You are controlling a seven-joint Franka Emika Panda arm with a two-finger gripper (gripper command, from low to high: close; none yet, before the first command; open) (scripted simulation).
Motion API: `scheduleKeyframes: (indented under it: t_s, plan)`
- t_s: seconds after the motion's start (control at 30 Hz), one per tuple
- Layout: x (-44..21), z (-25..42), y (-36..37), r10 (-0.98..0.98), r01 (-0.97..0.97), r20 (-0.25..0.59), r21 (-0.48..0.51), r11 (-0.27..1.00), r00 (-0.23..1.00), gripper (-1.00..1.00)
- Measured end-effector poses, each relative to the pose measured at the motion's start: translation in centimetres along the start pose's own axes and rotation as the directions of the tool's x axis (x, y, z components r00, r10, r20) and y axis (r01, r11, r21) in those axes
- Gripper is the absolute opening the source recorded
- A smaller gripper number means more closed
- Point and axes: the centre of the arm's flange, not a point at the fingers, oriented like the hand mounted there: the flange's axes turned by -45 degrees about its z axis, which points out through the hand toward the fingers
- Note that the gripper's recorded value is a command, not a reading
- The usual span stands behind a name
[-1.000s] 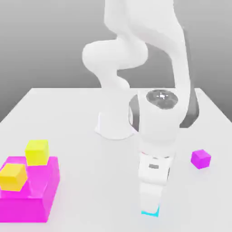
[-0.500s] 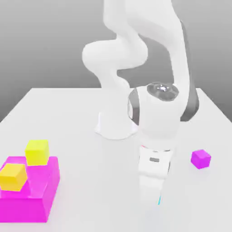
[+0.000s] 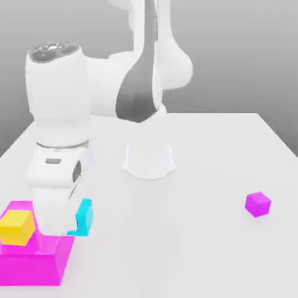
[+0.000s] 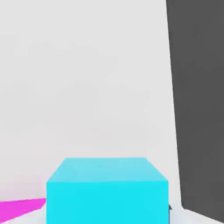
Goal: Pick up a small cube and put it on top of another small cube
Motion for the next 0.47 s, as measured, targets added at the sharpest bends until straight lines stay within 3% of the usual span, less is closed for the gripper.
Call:
scheduleKeyframes:
  t_s: [0.23,0.37,0.4,0.47]
  plan:
    - [-11.6,-1.3,-4.8,-0.012,0.012,-0.003,0.010,1.000,1.000,-1.00]
    - [-8.3,2.7,-2.8,-0.097,0.097,-0.004,0.011,0.995,0.995,-1.00]
    - [-8.3,3.3,-2.9,-0.096,0.096,-0.004,0.012,0.995,0.995,1.00]
    - [-8.3,3.3,-2.9,-0.096,0.096,-0.004,0.012,0.995,0.995,1.00]
